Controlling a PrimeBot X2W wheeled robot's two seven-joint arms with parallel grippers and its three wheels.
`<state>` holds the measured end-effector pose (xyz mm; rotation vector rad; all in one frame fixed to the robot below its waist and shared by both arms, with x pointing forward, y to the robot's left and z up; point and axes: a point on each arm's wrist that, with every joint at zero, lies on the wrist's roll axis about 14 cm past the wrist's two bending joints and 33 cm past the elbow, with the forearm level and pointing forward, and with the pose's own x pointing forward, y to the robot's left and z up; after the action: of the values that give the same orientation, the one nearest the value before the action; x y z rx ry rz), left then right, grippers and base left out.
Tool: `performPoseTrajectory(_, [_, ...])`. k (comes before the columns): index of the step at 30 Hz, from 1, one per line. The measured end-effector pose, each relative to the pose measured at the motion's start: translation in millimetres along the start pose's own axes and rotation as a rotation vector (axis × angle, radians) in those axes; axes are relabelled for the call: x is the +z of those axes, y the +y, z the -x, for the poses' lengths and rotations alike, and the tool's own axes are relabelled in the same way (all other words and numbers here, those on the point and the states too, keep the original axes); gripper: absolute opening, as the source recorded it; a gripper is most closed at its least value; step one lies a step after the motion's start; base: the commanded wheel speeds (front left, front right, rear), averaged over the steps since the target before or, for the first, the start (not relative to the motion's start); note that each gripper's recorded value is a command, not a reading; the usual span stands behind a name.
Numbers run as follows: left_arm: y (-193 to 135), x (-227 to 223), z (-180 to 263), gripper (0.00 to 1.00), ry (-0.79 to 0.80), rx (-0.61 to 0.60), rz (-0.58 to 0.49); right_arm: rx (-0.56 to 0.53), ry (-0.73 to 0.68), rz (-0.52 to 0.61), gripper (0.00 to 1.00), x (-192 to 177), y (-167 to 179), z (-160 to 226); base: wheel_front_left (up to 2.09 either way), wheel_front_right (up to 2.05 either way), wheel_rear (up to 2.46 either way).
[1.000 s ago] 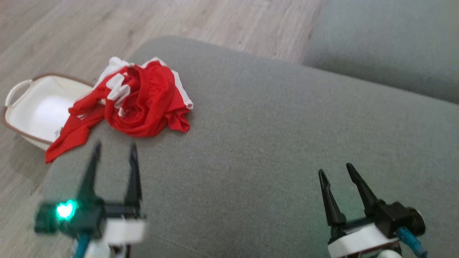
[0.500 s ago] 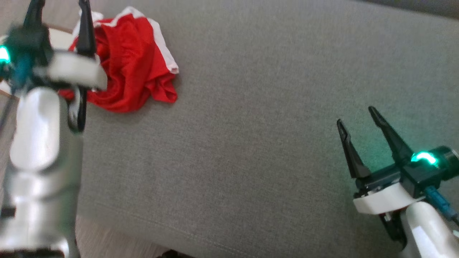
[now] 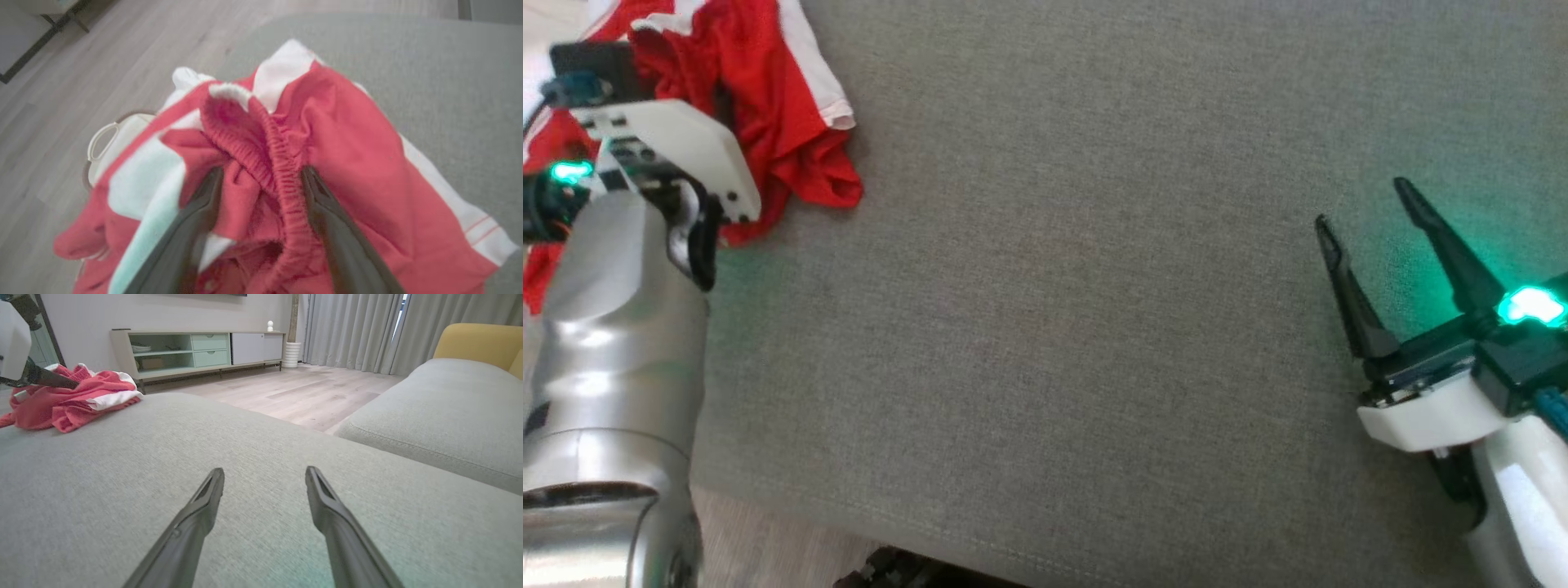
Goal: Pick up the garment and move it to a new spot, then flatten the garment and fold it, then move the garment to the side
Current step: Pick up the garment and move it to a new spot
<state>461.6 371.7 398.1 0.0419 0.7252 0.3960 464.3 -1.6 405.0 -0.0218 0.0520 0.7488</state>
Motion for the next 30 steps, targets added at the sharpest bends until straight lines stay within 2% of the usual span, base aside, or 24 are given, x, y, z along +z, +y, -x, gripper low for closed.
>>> performPoseTrajectory(2, [-5, -17, -6, 1.0, 0.046, -0.004, -0.001, -0.012, 0.013, 0.002, 1.0, -6, -7, 2, 0.0, 0.0, 0.0])
performPoseTrajectory(3, [-6, -24, -7, 0.61, 0.062, -0.006, 0.002, -0.015, 0.017, 0.002, 1.0, -9, -9, 2, 0.0, 0.0, 0.0])
performPoseTrajectory(4, [-6, -26, -8, 0.0, 0.062, -0.004, 0.006, -0.016, 0.018, 0.001, 1.0, -9, -9, 2, 0.0, 0.0, 0.0])
performPoseTrajectory(9, [5, 1, 0, 0.0, -0.091, 0.019, -0.02, -0.017, -0.002, 0.017, 1.0, 2, -8, 3, 0.0, 0.0, 0.0])
performPoseTrajectory(14, [13, 95, 32, 0.0, -0.393, 0.016, -0.084, -0.012, -0.034, 0.008, 1.0, 26, 9, 6, 0.0, 0.0, 0.0])
performPoseTrajectory(19, [-11, 181, 94, 0.0, -0.655, -0.065, -0.204, -0.04, -0.097, -0.024, 1.0, 62, 29, 17, 0.0, 0.0, 0.0])
performPoseTrajectory(24, [-37, 226, 161, 0.0, -0.846, -0.149, -0.257, -0.094, -0.123, -0.029, 1.0, 84, 45, 50, 0.0, 0.0, 0.0])
performPoseTrajectory(27, [-72, 249, 202, 0.0, -0.96, -0.232, -0.294, -0.149, -0.151, -0.014, 1.0, 99, 43, 71, 0.0, 0.0, 0.0])
performPoseTrajectory(30, [-121, 267, 240, 0.0, -1.056, -0.344, -0.318, -0.235, -0.177, 0.006, 1.0, 110, 30, 98, 0.0, 0.0, 0.0])
